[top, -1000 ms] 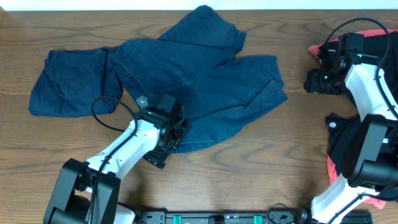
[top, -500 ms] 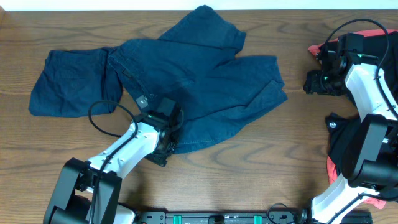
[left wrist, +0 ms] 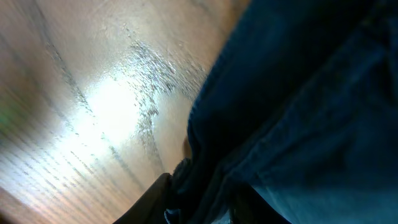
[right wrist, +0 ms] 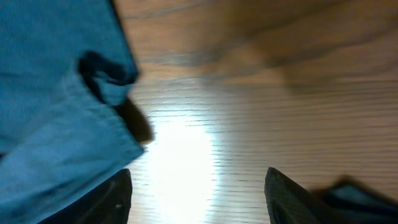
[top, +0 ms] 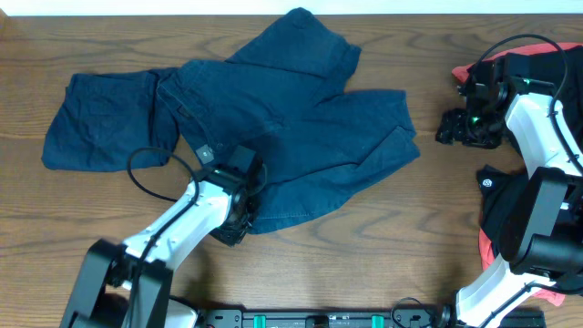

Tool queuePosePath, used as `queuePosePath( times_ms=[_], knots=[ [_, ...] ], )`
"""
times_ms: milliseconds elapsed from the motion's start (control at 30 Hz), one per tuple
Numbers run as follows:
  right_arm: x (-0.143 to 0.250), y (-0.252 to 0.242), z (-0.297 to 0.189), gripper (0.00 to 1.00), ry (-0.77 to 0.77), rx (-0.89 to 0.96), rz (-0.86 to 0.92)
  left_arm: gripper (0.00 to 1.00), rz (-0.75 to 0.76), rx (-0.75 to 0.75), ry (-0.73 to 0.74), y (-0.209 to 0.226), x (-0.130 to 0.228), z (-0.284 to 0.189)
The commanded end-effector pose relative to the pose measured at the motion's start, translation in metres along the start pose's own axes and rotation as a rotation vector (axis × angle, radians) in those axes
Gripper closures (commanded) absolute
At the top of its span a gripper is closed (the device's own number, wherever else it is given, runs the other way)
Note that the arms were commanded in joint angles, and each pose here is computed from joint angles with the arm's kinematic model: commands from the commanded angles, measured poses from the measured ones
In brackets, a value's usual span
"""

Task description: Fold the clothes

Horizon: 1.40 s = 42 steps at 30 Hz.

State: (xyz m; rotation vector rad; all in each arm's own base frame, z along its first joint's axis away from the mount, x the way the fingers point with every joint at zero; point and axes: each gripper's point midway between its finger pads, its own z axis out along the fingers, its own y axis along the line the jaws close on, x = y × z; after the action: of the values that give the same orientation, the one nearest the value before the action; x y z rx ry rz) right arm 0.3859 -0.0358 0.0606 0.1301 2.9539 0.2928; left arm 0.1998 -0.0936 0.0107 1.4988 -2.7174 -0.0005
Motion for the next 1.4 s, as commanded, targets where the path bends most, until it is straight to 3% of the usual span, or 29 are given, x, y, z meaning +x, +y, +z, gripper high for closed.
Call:
queuePosePath(
  times_ms=[0,67,333,667,800,933,967,1000,1067,1367],
  knots=[
    [0.013,0.033,0.007,0.32,0.036,-0.186,0.010,0.75,0.117,0.042,-0.043,0.000,-0.005,-0.013],
    [0.029,0.047,0.014,0.32,0.078,-0.268,0.023,0.76,0.148,0.076,-0.091,-0.003,-0.012,-0.022],
    [0.068,0.063,0.052,0.31,0.150,-0.274,0.020,0.76,0.164,0.135,-0.140,-0.007,-0.018,-0.037],
    [0.065,0.073,0.088,0.35,0.056,-0.265,0.195,0.76,0.194,0.102,-0.134,0.001,-0.017,-0.036],
    [0.059,0.072,0.092,0.53,0.021,-0.238,0.217,0.76,0.195,0.088,-0.131,0.004,-0.016,-0.035],
    [0.052,0.070,0.091,0.95,-0.003,-0.238,0.216,0.81,0.214,0.086,-0.131,0.004,-0.016,-0.035],
    [0.051,0.069,0.090,0.99,-0.003,-0.237,0.223,0.81,0.234,0.086,-0.132,0.004,-0.016,-0.036],
    [0.050,0.068,0.088,0.99,-0.004,-0.237,0.226,0.89,0.257,0.085,-0.133,0.004,-0.016,-0.036],
    [0.045,0.062,0.078,0.99,-0.016,-0.211,0.230,0.94,0.314,0.087,-0.137,0.003,-0.016,-0.037],
    [-0.003,0.036,-0.041,0.99,-0.298,-0.102,0.218,0.94,0.521,0.210,-0.166,-0.004,-0.010,-0.071]
  ],
)
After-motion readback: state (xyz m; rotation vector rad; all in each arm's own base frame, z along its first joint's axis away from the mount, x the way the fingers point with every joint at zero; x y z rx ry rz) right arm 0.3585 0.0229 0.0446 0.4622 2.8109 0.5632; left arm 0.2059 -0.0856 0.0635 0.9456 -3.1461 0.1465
